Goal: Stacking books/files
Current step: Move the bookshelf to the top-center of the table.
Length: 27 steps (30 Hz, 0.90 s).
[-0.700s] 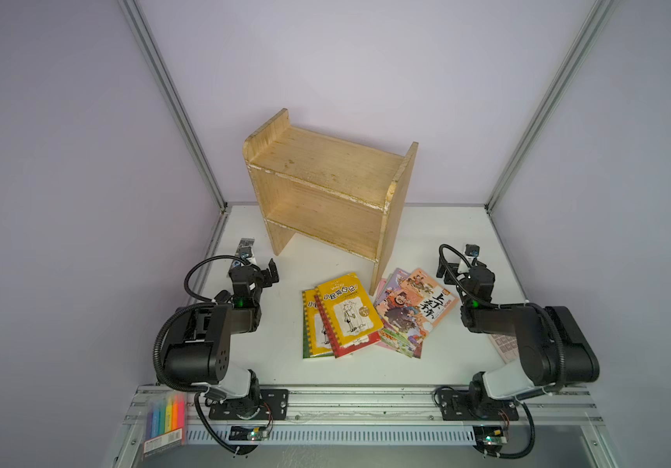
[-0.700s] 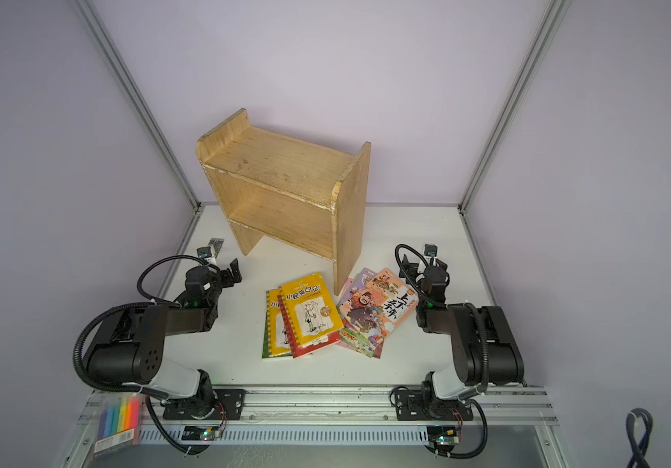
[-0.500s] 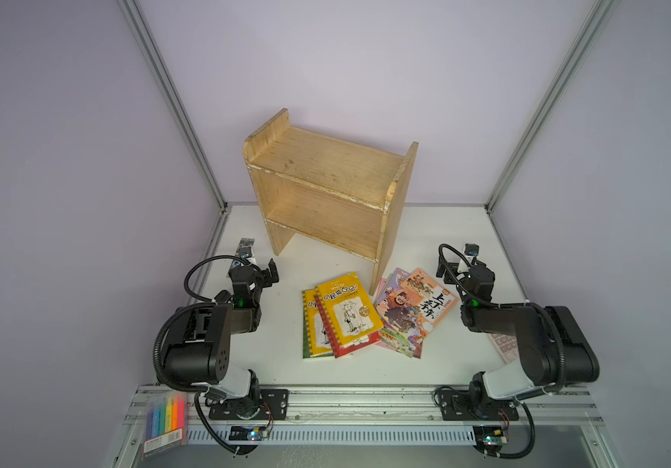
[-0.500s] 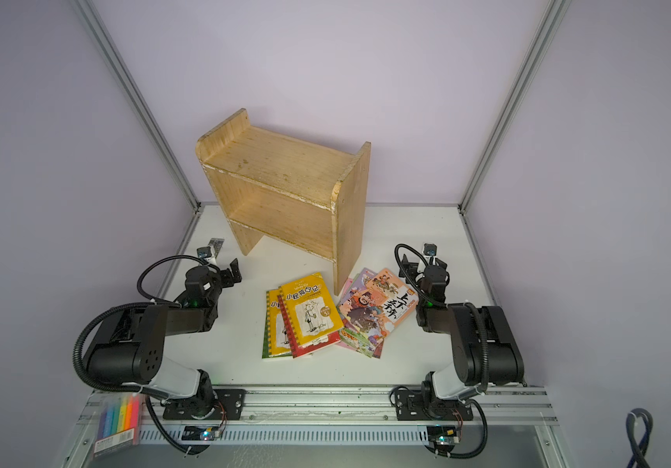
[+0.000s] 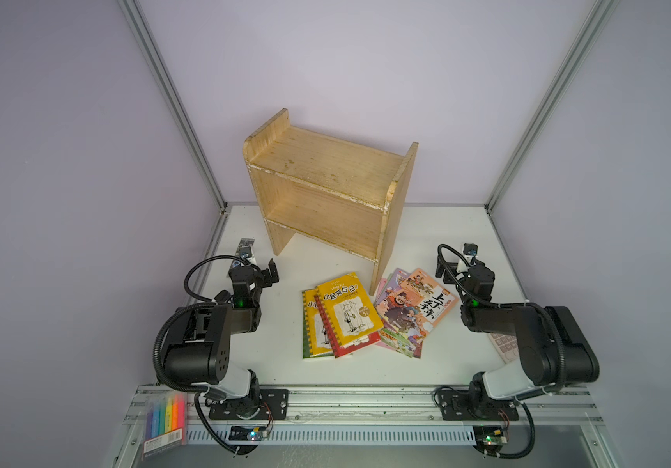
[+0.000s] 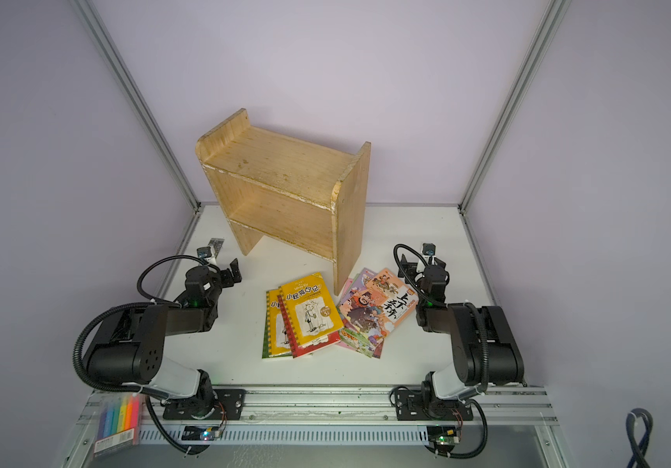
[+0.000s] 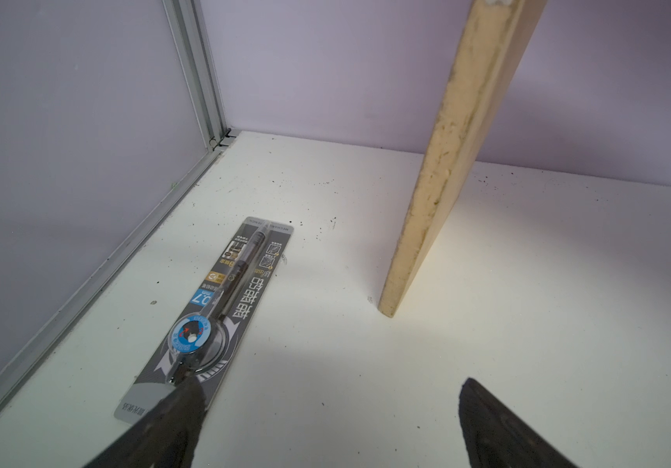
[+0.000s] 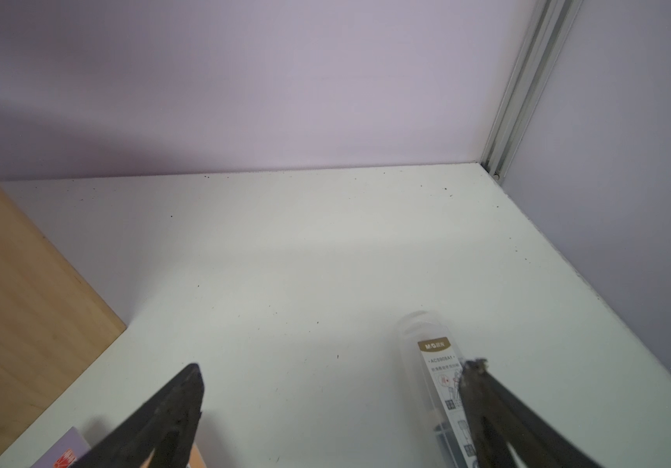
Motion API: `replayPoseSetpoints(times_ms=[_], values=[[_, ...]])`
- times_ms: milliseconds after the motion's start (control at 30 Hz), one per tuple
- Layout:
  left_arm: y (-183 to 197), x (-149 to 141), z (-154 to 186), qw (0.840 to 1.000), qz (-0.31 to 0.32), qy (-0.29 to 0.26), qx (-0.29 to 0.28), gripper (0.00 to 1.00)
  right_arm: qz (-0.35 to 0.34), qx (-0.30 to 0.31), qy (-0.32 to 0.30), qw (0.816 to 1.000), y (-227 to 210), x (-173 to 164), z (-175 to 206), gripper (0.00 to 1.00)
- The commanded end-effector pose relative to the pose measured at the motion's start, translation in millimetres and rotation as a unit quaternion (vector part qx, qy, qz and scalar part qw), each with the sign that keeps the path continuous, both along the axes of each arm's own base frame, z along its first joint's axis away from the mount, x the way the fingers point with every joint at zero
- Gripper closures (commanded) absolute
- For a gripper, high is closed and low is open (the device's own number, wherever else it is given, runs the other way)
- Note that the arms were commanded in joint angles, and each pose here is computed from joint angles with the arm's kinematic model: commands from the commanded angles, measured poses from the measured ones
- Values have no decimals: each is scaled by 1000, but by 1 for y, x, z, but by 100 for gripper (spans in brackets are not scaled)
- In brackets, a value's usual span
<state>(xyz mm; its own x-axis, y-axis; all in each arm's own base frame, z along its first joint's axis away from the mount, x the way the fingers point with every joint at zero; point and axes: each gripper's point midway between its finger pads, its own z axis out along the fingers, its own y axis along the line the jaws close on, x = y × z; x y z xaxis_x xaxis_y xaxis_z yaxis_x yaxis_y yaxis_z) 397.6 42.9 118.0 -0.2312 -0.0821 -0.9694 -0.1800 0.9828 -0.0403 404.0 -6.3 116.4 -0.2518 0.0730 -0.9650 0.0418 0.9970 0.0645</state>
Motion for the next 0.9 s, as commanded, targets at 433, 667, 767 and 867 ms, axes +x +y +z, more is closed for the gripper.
replayPoseSetpoints(times_ms=[433, 667, 767, 867], values=[[-1, 1, 8, 1000, -4, -8, -1, 0, 3, -2, 6, 1000, 1, 1, 14, 1], [0, -2, 33, 997, 11, 66, -43, 0, 21, 39, -9, 999, 11, -18, 76, 1], [-1, -9, 46, 994, 30, 61, -83, 0, 43, 64, -8, 997, 23, -27, 100, 1], [-2, -18, 55, 990, 58, 62, -116, 0, 73, 66, 14, 995, 41, -35, 109, 1]])
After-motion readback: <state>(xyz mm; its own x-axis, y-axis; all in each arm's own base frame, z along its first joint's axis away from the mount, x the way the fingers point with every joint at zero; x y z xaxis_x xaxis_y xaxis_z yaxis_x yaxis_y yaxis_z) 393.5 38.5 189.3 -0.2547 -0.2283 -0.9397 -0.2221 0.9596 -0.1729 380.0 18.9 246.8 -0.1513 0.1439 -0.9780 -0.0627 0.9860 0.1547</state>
